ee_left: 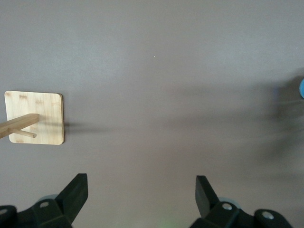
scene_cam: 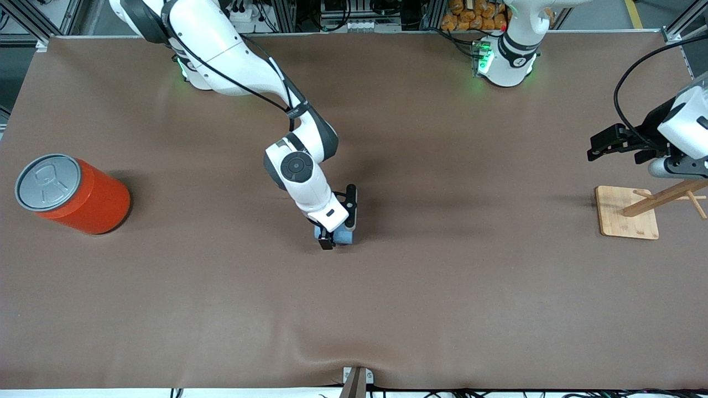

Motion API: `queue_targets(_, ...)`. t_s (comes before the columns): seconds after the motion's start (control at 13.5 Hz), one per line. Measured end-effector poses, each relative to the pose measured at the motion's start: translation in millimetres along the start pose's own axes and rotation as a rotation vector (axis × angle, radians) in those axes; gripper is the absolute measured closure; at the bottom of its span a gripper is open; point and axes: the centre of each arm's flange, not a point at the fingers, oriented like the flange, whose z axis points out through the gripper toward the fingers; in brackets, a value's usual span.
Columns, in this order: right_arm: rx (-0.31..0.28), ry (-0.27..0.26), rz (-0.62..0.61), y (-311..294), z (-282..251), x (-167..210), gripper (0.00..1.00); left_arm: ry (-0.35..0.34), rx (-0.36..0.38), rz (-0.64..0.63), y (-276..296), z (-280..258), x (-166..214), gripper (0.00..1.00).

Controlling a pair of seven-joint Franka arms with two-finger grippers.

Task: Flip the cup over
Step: 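Carry the blue cup with the right gripper toward the table middle, then set the cup on its side, open the right gripper, withdraw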

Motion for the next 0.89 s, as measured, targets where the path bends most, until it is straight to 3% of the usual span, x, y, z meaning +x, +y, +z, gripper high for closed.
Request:
queue_targets(0.3, -0.009, 0.001, -0.009, 12.3, -25.5, 4.1, 0.0, -0.005, -0.001, -0.002, -1.7, 2.9, 1.5, 0.0)
queue_targets(0.52, 0.017, -0.027, 0.031, 31.2, -94.5, -1.5, 0.0, -0.008, -0.002, -0.002, -1.7, 4.2, 2.1, 0.0)
queue_targets(0.74, 0.037, -0.061, 0.161, 67.8, -155.6, -56.8, 0.0, -0.008, -0.038, -0.003, 2.0, 4.5, 2.3, 0.0)
queue_targets(0.89, 0.059, -0.092, 0.278, 92.6, -181.8, -111.9, 0.0, -0.022, -0.158, -0.004, 14.1, 11.1, 6.2, 0.0)
